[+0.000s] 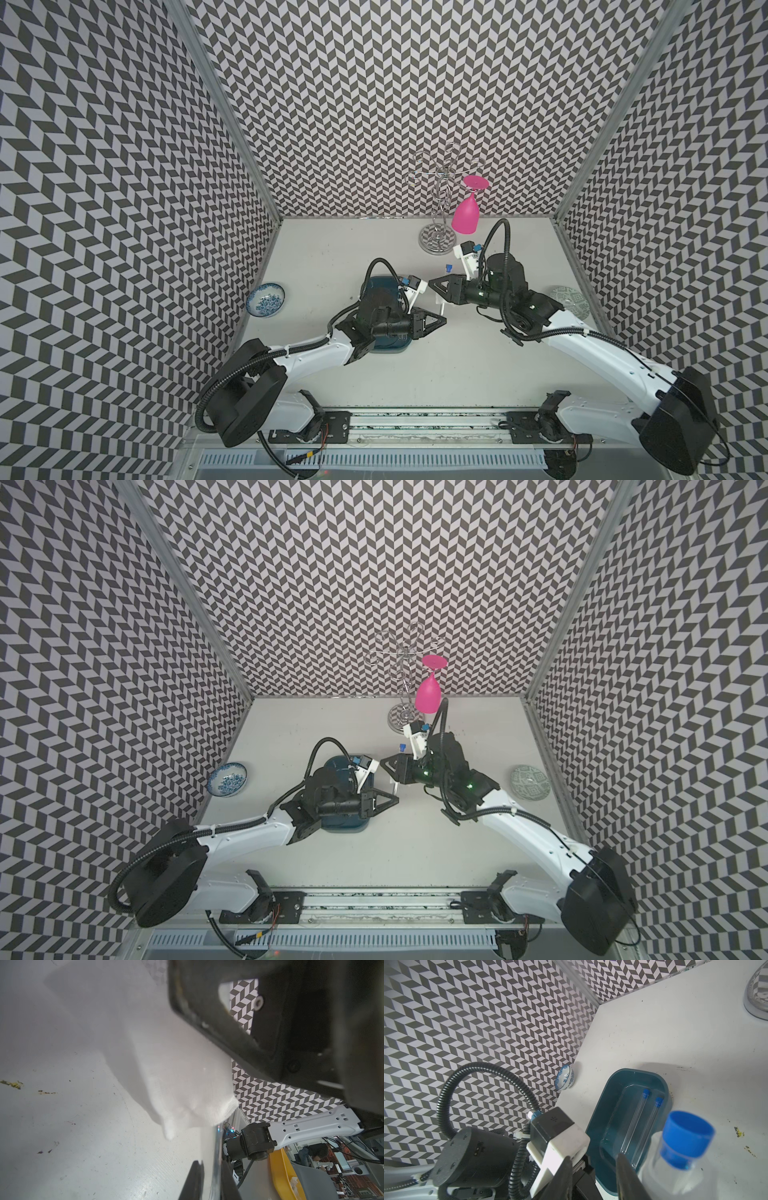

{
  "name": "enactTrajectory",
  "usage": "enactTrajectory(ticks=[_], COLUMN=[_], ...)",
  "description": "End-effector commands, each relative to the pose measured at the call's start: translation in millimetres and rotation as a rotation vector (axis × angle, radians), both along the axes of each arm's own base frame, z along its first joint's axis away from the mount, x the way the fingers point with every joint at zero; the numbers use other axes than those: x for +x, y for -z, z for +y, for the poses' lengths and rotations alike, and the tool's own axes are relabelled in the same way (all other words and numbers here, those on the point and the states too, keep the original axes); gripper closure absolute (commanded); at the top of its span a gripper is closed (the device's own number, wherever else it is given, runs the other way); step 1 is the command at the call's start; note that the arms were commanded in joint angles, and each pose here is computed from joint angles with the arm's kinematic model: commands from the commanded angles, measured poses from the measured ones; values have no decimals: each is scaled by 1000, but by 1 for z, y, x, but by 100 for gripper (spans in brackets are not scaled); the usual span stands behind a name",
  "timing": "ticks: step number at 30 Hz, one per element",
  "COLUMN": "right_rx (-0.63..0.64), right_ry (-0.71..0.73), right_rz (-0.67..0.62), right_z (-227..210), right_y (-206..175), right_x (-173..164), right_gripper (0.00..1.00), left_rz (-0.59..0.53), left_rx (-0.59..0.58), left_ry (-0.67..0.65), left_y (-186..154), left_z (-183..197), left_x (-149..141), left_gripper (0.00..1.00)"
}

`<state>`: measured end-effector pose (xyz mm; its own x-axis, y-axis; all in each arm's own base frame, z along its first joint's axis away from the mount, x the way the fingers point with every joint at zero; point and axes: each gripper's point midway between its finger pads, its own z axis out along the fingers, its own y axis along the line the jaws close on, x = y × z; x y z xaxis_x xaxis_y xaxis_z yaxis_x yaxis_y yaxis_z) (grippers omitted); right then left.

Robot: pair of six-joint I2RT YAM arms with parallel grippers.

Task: Wipe the exteriors of test tubes
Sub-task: Place the cleaning item in the test tube, then wipe the dirt from the test tube.

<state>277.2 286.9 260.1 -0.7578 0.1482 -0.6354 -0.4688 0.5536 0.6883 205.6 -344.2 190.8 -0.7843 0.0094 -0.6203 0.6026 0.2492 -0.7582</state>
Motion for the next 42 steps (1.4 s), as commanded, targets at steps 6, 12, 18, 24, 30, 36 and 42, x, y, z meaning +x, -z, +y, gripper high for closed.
enactTrajectory(ticks=[6,12,18,24,30,36,42], right_rx=[57,18,-33,-24,-10,-29,-17], right_ry=[24,116,100,59,86,148,219], right_rz=[-117,-97,-8,47,20,-68,-195], right_z=[-13,-32,-30,-19,-16,-18,-28], right_y=[-57,-32,17,40,42,24,-5], right_x=[-11,-10,-13,-13,-2,20,44], right_gripper=[63,63,63,63,79,80,80], left_rz=[-13,-16,-18,-23,-28,-18,-13], left_rx=[-23,-25,-24,-28,-32,-54,-65], left_ry=[0,-9,-12,-12,-9,2,-2], left_y=[-5,-6,-7,-9,-10,-13,-14], left_z=[-2,0,2,3,3,4,7], left_x=[3,5,6,6,5,2,1], left_gripper=[85,85,85,84,84,84,84])
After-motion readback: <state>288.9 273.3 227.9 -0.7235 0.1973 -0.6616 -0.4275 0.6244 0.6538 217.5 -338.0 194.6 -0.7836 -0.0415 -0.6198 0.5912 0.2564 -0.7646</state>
